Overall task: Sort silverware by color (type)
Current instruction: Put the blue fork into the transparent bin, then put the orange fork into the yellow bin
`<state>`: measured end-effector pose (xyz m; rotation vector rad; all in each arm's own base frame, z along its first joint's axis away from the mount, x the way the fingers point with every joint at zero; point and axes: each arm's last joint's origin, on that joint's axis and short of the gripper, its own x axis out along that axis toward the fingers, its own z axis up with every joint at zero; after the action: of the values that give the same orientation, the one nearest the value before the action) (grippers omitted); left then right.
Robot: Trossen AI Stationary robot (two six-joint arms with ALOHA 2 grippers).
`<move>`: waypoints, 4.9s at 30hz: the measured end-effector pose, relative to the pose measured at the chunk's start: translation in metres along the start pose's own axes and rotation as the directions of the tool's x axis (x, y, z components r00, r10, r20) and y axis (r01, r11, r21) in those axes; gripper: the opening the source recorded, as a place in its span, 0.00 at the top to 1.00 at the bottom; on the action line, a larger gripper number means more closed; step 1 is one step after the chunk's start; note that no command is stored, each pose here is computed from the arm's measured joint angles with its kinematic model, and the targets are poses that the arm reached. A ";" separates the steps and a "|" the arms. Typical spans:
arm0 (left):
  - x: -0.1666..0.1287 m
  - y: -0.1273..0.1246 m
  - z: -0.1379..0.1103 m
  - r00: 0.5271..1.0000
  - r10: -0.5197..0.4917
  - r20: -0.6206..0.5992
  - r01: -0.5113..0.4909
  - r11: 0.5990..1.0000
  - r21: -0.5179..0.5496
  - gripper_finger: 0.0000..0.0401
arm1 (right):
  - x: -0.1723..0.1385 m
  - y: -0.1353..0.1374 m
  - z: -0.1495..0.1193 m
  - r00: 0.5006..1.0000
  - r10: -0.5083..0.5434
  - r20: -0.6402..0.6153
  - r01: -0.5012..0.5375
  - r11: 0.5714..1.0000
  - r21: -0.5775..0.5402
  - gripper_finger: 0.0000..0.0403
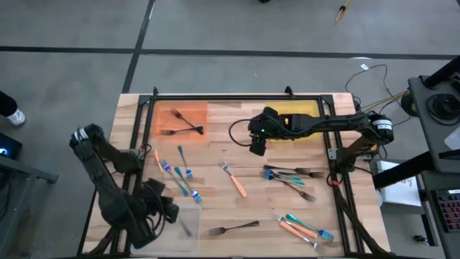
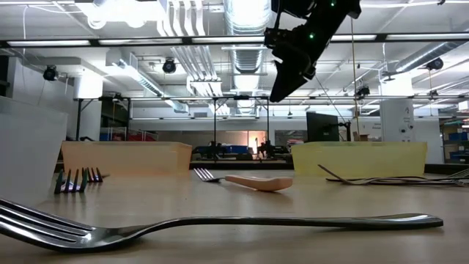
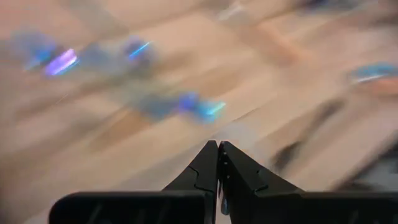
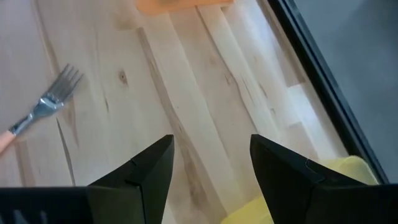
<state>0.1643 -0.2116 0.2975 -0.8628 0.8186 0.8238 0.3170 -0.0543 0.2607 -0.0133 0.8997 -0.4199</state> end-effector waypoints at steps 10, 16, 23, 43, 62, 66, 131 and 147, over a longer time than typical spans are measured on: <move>-0.023 -0.036 -0.026 0.989 0.123 -0.080 -0.123 0.992 0.003 1.00 | 0.012 0.002 -0.022 0.997 -0.005 -0.075 0.004 1.000 -0.005 0.50; -0.002 -0.041 -0.046 0.956 0.260 -0.135 -0.260 0.965 0.014 1.00 | 0.019 0.004 -0.035 0.993 -0.008 -0.117 0.007 1.000 -0.008 0.50; 0.006 -0.036 -0.048 0.945 0.301 -0.127 -0.305 0.952 -0.011 1.00 | 0.023 0.004 -0.046 0.989 -0.011 -0.150 0.009 1.000 -0.016 0.50; 0.049 -0.072 0.037 0.954 0.204 0.219 -0.285 0.846 0.451 0.77 | 0.010 0.002 -0.023 0.994 -0.008 -0.113 0.004 1.000 -0.030 0.50; 0.089 -0.007 0.104 0.939 0.326 0.107 -0.318 0.709 0.630 0.69 | 0.002 0.000 -0.030 0.971 -0.020 -0.237 0.019 1.000 -0.004 0.50; 0.090 0.017 0.105 0.970 0.220 0.106 -0.240 0.774 0.586 0.69 | 0.002 0.004 -0.032 0.970 -0.008 -0.241 0.006 1.000 -0.008 0.50; 0.012 0.129 0.153 0.917 -0.117 0.380 -0.145 0.792 0.593 0.69 | 0.115 0.178 0.011 0.889 0.204 -0.410 -0.028 0.918 0.397 0.50; 0.012 0.129 0.153 0.909 -0.114 0.402 -0.161 0.793 0.587 0.69 | 0.124 0.165 0.009 0.872 0.193 -0.451 -0.063 0.956 0.286 0.88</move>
<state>0.0993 -0.0225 0.3100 -0.0793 0.6463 0.6665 0.4493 0.0515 0.1417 0.4112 1.3153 -0.4216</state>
